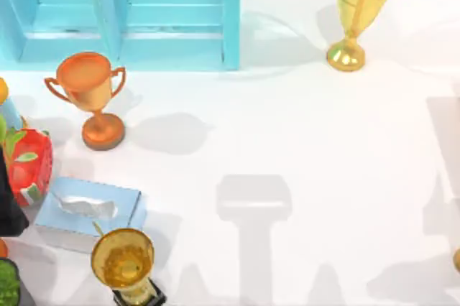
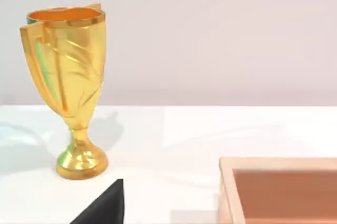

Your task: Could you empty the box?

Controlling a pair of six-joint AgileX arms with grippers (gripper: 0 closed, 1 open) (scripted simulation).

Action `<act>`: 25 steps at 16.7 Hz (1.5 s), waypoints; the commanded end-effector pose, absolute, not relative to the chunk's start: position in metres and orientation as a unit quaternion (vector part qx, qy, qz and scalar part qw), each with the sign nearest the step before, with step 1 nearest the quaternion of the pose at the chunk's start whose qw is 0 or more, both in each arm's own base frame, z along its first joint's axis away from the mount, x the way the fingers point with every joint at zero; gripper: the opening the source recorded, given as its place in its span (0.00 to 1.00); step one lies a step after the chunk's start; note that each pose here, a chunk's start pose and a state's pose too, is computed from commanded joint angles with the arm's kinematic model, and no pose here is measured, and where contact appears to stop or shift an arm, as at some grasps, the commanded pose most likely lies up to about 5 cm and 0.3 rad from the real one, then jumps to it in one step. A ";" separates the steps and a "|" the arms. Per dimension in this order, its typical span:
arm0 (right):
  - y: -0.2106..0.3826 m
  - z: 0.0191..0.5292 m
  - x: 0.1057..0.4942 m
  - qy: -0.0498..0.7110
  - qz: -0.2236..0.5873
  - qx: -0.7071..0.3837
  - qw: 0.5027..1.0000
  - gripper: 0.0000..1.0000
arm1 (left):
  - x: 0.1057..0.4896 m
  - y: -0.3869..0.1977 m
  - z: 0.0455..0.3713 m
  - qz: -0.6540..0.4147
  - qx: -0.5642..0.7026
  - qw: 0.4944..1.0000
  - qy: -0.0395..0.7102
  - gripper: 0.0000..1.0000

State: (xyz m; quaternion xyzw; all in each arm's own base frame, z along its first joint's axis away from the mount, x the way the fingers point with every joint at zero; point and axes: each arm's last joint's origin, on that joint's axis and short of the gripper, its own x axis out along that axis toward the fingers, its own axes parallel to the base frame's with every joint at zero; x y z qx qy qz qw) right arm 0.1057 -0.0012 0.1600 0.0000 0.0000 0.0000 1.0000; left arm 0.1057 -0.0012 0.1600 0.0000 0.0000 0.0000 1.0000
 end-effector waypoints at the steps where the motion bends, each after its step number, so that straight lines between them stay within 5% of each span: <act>1: -0.001 0.160 0.106 0.000 0.000 0.000 1.000 1.00 | 0.106 -0.001 0.160 0.000 0.000 1.000 0.000 1.00; 6: -0.006 0.178 0.107 0.051 -0.021 -0.022 0.998 1.00 | 0.106 -0.001 0.160 0.000 0.000 1.000 0.000 1.00; 11: -0.021 0.224 0.127 0.230 -0.059 -0.063 0.969 1.00 | 0.106 -0.001 0.160 0.000 0.000 1.000 0.000 1.00; 18: -0.076 0.248 0.203 0.556 -0.049 -0.049 0.828 1.00 | 0.106 -0.001 0.160 0.000 0.000 1.000 0.000 1.00; 25: -0.134 0.243 0.252 0.696 -0.005 -0.003 0.718 1.00 | 0.106 -0.001 0.160 0.000 0.000 1.000 0.000 1.00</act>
